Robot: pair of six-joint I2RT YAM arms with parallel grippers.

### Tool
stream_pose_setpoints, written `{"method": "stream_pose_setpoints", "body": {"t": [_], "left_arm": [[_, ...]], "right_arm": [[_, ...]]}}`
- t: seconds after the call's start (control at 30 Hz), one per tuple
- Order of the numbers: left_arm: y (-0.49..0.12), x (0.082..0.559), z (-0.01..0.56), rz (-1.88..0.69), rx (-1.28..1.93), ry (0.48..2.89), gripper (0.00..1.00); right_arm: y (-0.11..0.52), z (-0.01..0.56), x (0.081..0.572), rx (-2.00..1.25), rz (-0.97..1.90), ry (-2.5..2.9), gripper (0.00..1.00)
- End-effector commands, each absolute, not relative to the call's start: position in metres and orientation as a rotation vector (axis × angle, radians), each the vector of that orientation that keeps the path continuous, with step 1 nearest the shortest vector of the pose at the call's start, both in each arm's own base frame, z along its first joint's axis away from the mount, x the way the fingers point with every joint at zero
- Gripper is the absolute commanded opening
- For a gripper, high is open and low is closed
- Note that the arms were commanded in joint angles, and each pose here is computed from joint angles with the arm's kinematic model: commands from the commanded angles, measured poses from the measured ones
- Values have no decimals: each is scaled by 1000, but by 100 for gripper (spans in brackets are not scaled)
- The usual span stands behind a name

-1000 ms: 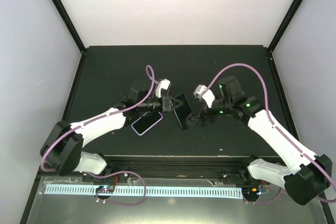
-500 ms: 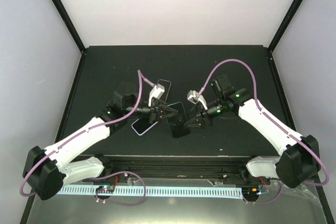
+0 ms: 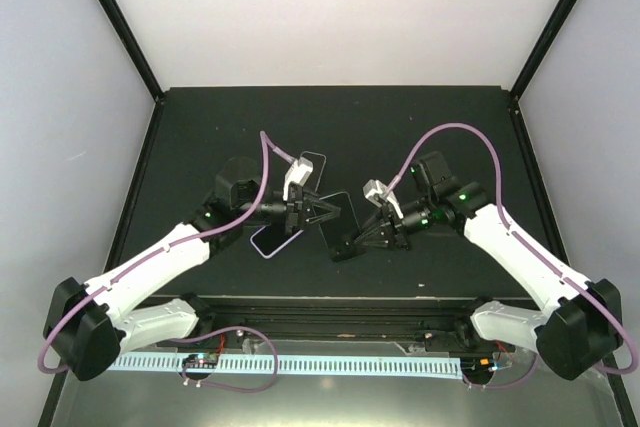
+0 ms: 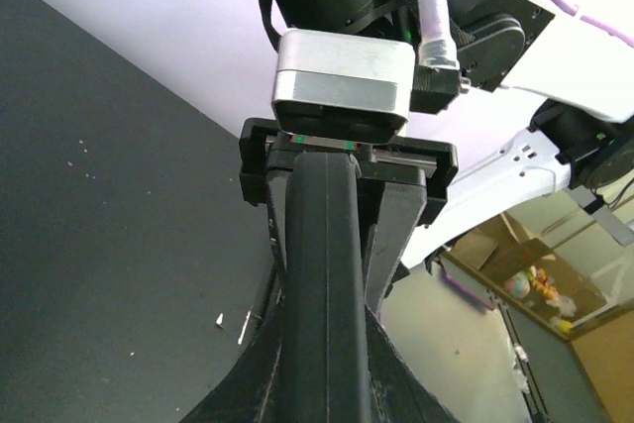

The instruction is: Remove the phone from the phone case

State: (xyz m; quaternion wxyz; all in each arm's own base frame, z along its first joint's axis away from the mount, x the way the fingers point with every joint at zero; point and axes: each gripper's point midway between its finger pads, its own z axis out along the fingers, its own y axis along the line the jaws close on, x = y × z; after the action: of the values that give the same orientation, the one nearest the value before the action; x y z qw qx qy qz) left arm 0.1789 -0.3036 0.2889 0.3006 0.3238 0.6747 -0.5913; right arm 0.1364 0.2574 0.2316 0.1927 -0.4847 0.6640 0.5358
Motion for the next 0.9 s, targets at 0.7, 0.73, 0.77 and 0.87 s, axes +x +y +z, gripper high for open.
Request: {"method": "stream_pose_setpoints", "body": {"t": [0.7, 0.73, 0.77, 0.87], "left_arm": [[-299, 185, 292, -1608, 728, 1681, 34], [-299, 185, 292, -1611, 730, 1678, 29], [-300, 185, 293, -1616, 733, 1673, 24], [-301, 184, 295, -1639, 733, 1667, 14]], "right_arm": [[259, 265, 145, -1270, 1537, 1777, 1], [259, 265, 146, -1266, 1531, 1782, 1], [259, 263, 147, -1264, 1527, 1787, 1], [259, 261, 149, -1256, 1509, 1800, 1]]}}
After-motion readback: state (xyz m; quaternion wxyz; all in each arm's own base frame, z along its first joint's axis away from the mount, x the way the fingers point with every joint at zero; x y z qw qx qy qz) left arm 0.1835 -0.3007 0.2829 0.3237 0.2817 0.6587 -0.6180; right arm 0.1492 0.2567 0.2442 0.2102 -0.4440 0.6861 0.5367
